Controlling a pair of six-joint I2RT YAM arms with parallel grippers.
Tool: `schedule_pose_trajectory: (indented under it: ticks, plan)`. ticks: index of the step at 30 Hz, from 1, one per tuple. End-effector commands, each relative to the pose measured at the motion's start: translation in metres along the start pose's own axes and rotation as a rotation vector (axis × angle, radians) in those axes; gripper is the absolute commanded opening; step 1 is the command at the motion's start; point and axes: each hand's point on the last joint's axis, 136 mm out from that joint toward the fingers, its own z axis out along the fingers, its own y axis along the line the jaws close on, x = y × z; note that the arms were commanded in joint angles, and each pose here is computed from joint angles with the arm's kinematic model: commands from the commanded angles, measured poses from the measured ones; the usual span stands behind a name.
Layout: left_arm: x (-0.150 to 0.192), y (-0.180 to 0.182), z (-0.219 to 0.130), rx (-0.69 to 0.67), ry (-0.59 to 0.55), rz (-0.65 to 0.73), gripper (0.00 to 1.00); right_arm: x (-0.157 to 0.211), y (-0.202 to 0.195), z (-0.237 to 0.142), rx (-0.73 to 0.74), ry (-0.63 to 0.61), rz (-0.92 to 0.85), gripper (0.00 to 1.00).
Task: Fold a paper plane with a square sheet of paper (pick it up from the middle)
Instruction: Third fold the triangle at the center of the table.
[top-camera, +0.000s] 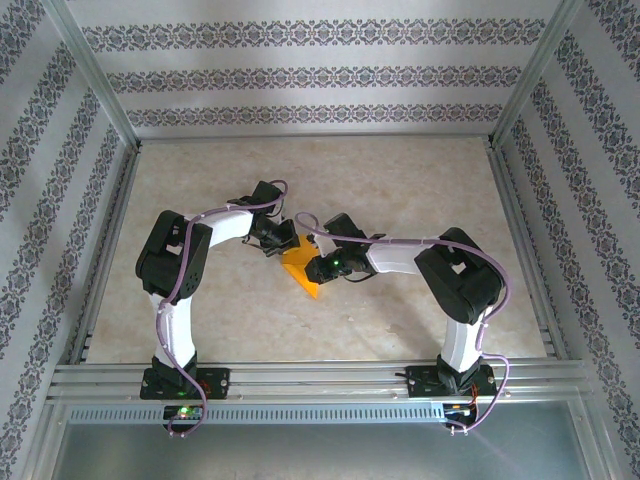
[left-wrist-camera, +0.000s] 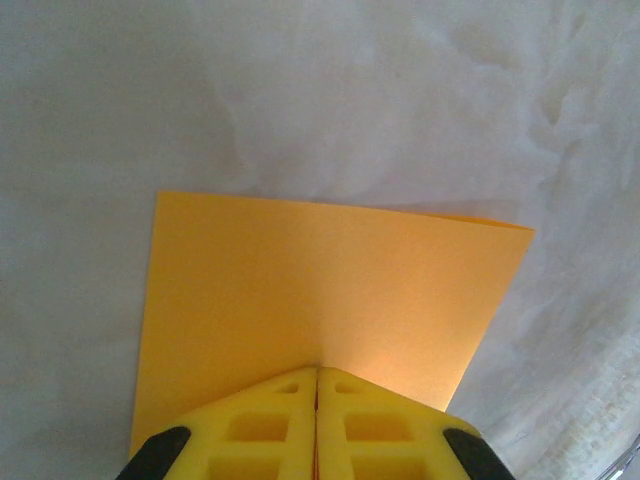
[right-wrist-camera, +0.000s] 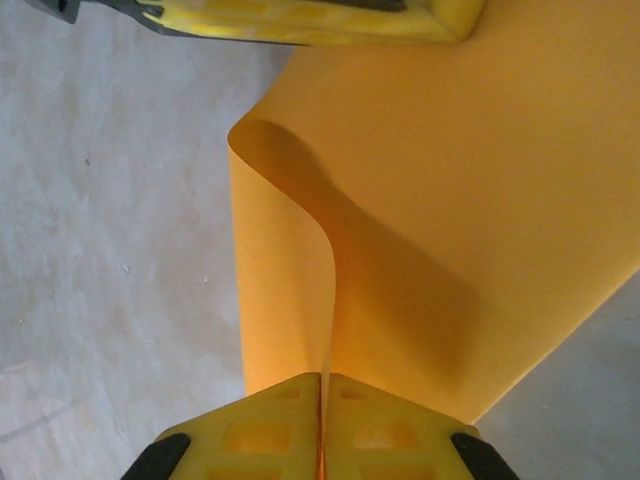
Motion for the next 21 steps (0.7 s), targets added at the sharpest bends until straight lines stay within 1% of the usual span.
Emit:
schedule_pose_trajectory:
  ticks: [1, 21]
  plan:
    - [0.017, 0.019, 0.014, -0.077, 0.061, -0.01, 0.07, -0.005, -0.007, 0.002, 0.03, 0.003, 0.022, 0.09]
    - [0.016, 0.017, 0.013, -0.075, 0.053, -0.01, 0.07, 0.004, -0.018, 0.007, 0.073, 0.039, 0.047, 0.09]
